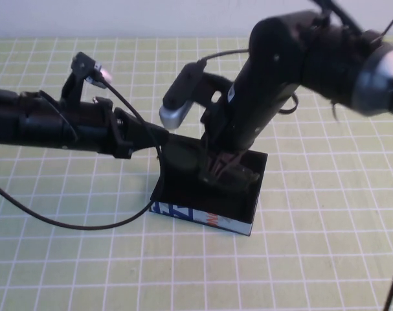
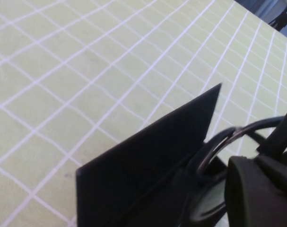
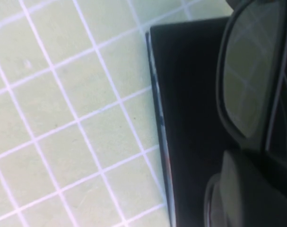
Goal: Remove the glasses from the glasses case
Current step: Pick up the glasses from the glasses case, then place the glasses on the table
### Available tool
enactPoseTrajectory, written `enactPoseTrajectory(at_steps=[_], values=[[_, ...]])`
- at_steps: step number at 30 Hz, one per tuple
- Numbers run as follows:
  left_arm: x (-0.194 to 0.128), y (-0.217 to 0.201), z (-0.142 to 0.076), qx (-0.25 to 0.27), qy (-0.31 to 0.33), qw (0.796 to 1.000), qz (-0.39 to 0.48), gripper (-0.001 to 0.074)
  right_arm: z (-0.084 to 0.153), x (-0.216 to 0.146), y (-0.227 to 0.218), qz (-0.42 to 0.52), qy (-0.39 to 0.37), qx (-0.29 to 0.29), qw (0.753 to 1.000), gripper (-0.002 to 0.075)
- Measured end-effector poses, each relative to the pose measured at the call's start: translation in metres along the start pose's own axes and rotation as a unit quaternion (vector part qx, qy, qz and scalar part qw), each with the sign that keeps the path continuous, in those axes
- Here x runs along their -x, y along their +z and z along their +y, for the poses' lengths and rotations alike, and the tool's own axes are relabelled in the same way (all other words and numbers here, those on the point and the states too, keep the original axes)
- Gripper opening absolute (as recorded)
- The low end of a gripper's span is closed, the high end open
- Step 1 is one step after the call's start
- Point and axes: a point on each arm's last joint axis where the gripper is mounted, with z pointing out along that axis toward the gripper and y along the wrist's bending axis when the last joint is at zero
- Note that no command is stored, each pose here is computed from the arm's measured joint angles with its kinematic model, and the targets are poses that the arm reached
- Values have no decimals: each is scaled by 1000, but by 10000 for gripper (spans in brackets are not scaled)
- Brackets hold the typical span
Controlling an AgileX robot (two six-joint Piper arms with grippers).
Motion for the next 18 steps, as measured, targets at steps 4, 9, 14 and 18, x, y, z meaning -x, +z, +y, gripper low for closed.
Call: enactPoseTrajectory(at_steps=[4, 9, 14, 18], values=[[14, -13, -16, 8, 28, 1000, -8, -4, 6, -1, -36, -16, 23, -18, 999, 12], [26, -26, -28, 41, 45, 998, -15, -4, 9, -14, -80, -2, 106, -72, 992, 12], [28, -33, -37, 54, 50, 997, -14, -4, 6, -34, -113, -8, 199, -134, 971, 12], [24, -40, -44, 80, 49, 995, -17, -4, -4, -66, -115, -9, 284, -153, 947, 12]])
